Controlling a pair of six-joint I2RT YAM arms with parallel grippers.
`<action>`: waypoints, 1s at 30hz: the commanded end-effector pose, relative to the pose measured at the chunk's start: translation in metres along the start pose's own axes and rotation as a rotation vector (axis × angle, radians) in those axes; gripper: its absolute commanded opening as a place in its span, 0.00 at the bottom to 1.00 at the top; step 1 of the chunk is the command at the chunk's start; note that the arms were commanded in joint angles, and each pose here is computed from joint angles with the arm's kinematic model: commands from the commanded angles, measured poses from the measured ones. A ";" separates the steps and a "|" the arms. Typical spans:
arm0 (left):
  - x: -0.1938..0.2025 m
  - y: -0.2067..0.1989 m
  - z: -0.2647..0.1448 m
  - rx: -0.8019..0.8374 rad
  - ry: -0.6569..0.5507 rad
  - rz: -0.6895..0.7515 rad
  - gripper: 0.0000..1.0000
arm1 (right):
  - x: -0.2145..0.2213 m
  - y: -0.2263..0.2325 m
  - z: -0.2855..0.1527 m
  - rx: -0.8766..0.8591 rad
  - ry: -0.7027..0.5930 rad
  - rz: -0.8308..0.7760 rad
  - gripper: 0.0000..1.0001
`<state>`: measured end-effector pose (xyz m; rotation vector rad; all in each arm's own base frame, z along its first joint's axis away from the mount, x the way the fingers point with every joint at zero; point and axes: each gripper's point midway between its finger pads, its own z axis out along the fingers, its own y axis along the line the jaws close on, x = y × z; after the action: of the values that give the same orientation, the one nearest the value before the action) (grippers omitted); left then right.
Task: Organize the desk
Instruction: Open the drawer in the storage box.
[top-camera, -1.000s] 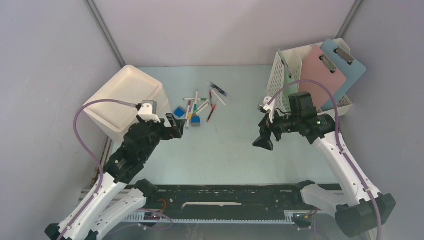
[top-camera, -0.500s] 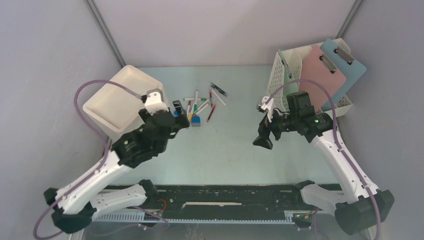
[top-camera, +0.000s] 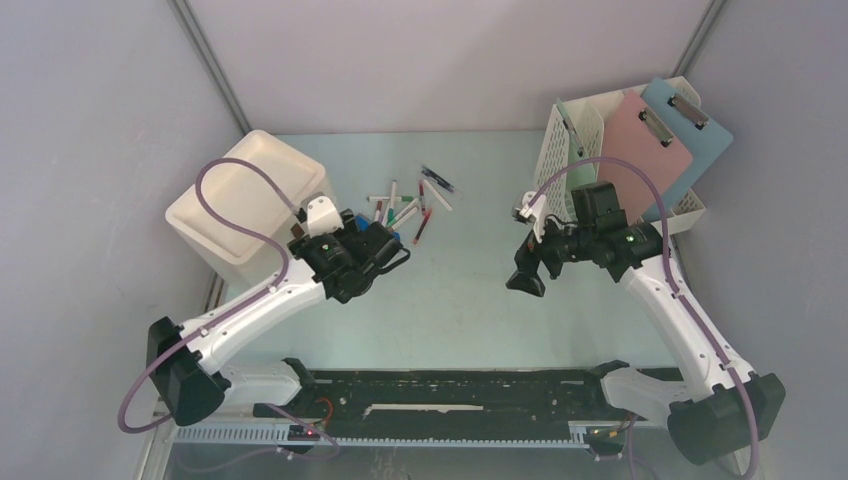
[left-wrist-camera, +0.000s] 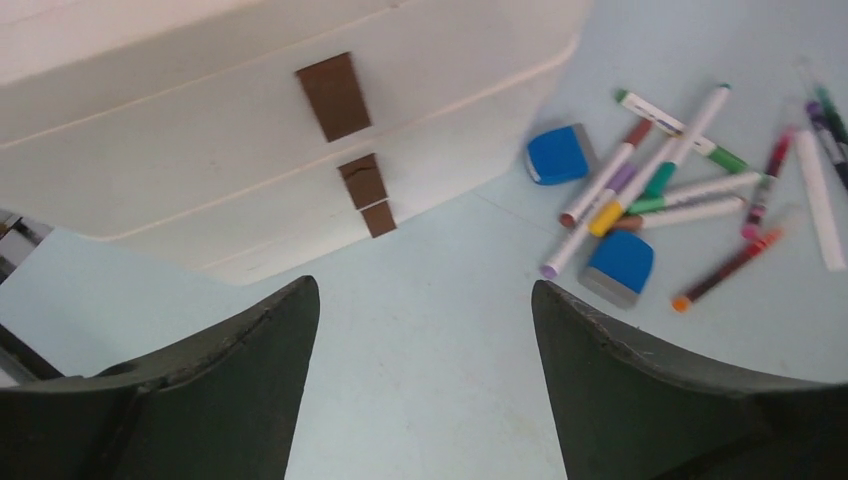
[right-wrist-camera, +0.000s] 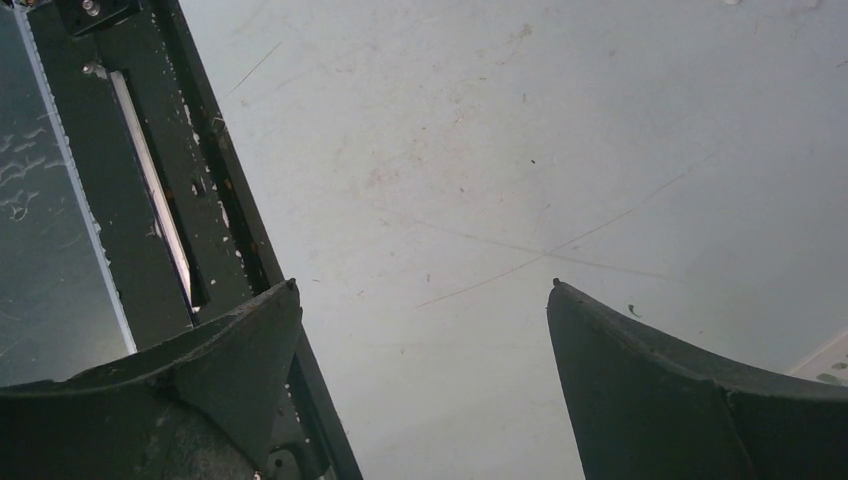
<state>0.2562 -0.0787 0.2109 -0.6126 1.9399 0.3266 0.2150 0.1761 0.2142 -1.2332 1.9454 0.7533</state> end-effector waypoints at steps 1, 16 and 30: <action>-0.006 0.024 0.020 -0.117 -0.076 -0.107 0.84 | -0.007 -0.007 -0.002 0.028 -0.020 -0.021 1.00; -0.037 0.045 0.045 -0.242 -0.186 -0.174 0.70 | -0.006 -0.010 -0.002 0.038 -0.012 -0.018 1.00; -0.047 0.039 0.060 -0.317 -0.252 -0.138 0.55 | -0.007 -0.009 -0.004 0.031 -0.026 -0.010 1.00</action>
<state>0.2854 -0.0107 0.2012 -0.8438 1.7295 0.5800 0.2202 0.1704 0.2118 -1.2127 1.9673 0.7241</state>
